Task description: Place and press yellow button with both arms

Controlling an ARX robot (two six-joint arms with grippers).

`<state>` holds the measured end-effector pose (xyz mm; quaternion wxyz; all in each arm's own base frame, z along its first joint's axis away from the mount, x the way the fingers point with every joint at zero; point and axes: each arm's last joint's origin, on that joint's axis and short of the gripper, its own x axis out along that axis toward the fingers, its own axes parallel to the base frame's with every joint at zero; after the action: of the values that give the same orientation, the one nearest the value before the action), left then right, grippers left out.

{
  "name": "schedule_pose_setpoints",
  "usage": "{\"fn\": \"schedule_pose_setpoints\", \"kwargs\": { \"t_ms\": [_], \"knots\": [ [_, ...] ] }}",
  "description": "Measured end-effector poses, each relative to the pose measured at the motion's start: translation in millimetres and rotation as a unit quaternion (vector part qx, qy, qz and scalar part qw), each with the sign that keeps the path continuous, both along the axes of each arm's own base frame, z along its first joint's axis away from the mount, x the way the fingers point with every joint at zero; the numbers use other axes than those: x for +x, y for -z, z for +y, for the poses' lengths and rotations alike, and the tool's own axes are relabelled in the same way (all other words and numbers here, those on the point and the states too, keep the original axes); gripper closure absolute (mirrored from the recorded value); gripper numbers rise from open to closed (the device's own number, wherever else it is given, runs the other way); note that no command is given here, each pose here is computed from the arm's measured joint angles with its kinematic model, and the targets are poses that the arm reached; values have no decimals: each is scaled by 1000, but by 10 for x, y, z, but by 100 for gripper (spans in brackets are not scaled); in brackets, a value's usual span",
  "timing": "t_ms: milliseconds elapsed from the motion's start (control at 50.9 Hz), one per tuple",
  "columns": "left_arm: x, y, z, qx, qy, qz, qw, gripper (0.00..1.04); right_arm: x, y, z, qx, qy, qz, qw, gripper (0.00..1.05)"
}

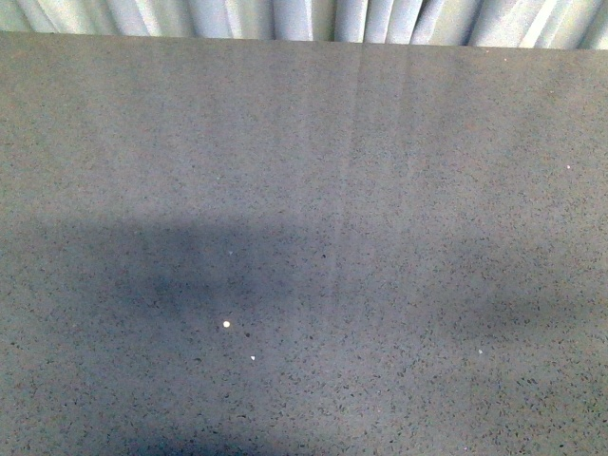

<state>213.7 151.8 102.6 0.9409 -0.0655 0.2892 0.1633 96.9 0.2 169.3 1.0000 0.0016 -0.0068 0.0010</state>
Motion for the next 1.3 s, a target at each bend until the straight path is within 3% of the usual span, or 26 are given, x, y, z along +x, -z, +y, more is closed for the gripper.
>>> {"fn": "schedule_pose_setpoints", "kwargs": {
  "t_ms": [864,1002,1179,1296],
  "knots": [
    [152,164,22,-4,-6,24,1000,12,0,0,0,0,0,0,1000,9],
    [155,170,18,-5,-5,25,1000,25,0,0,0,0,0,0,1000,9],
    [156,170,16,-6,-5,24,1000,57,0,0,0,0,0,0,1000,9],
    [156,170,16,-6,-5,24,1000,68,0,0,0,0,0,0,1000,9]
  ]
}}
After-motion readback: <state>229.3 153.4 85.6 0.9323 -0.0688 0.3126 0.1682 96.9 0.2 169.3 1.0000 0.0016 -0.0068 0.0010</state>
